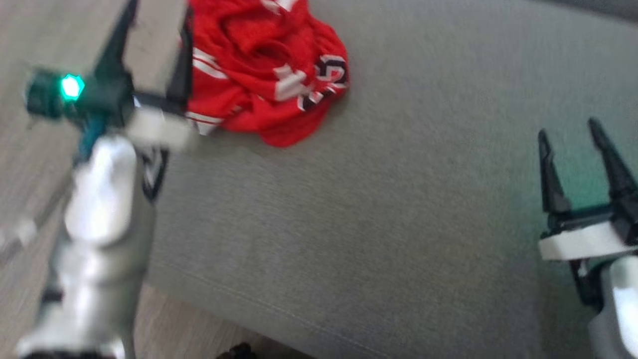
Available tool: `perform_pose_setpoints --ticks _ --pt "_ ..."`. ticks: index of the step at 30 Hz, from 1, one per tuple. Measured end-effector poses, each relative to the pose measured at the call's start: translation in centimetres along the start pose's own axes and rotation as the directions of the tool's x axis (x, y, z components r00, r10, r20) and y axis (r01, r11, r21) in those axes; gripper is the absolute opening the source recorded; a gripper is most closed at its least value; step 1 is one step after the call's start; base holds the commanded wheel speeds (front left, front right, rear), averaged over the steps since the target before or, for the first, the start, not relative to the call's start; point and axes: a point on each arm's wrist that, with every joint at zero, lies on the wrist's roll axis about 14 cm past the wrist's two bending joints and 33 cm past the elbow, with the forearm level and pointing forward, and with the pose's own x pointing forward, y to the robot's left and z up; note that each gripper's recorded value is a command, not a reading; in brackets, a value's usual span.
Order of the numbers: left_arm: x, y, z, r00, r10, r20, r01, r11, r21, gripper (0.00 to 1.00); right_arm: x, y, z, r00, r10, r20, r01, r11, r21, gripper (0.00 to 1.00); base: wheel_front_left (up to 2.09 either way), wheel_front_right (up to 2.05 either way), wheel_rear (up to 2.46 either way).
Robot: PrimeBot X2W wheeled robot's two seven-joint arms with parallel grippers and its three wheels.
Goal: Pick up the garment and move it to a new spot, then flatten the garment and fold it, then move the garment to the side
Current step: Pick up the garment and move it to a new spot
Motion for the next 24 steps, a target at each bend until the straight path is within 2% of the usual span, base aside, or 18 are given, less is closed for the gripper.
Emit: perform_pose_setpoints --ticks 4,8,11,16,17,18,19,20,21,24 --pt "5.4 -1.1 -3.7 0.992 -0.046 -0.117 0.048 0.999 0.019 1.00 0.3 -2.3 -2.0 0.999 -0.028 -0.022 0.027 1.000 -0.012 1.00 0.00 0.00 0.00" --pt "8.5 -2.7 -8.8 0.950 -0.072 -0.305 0.074 0.997 -0.007 1.00 -0.3 -4.8 -3.4 0.996 -0.080 -0.045 0.079 0.997 -0.024 1.00 0.00 0.00 0.00" --pt "8.6 -3.7 -13.8 0.878 -0.057 -0.474 0.047 0.998 -0.032 1.00 -1.2 -6.5 -4.7 0.990 -0.122 -0.072 0.120 0.992 -0.031 1.00 0.00 0.00 0.00" --pt "6.2 -4.9 -21.5 0.712 -0.032 -0.702 0.019 0.999 -0.026 1.00 -2.2 -8.4 -6.8 0.979 -0.171 -0.114 0.168 0.985 -0.037 1.00 0.00 0.00 0.00" --pt "6.2 -5.5 -22.7 0.694 -0.031 -0.720 0.025 1.000 -0.018 1.00 -2.2 -9.0 -7.0 0.977 -0.183 -0.109 0.179 0.983 -0.045 1.00 0.00 0.00 0.00" --pt "6.6 -5.6 -22.9 0.703 -0.025 -0.711 0.026 1.000 -0.009 1.00 -2.3 -9.2 -7.1 0.976 -0.188 -0.110 0.183 0.982 -0.050 1.00 0.00 0.00 0.00" --pt "7.2 -5.6 -22.8 0.720 -0.018 -0.693 0.026 1.000 0.001 0.65 -2.3 -9.3 -7.2 0.975 -0.191 -0.111 0.186 0.981 -0.052 1.00 0.00 0.00 0.00" --pt "7.8 -5.7 -22.6 0.740 -0.015 -0.672 0.029 1.000 0.009 0.13 -2.2 -9.5 -7.3 0.975 -0.193 -0.111 0.188 0.981 -0.052 1.00 0.00 0.00 0.00" --pt "8.2 -5.8 -22.3 0.759 -0.019 -0.651 0.035 0.999 0.013 0.00 -2.2 -9.5 -7.4 0.975 -0.193 -0.112 0.188 0.981 -0.052 1.00 0.00 0.00 0.00" --pt "9.3 -5.9 -20.6 0.817 -0.030 -0.575 0.061 0.998 0.034 0.00 -2.1 -9.3 -7.3 0.976 -0.187 -0.110 0.183 0.982 -0.050 1.00 0.00 0.00 0.00"
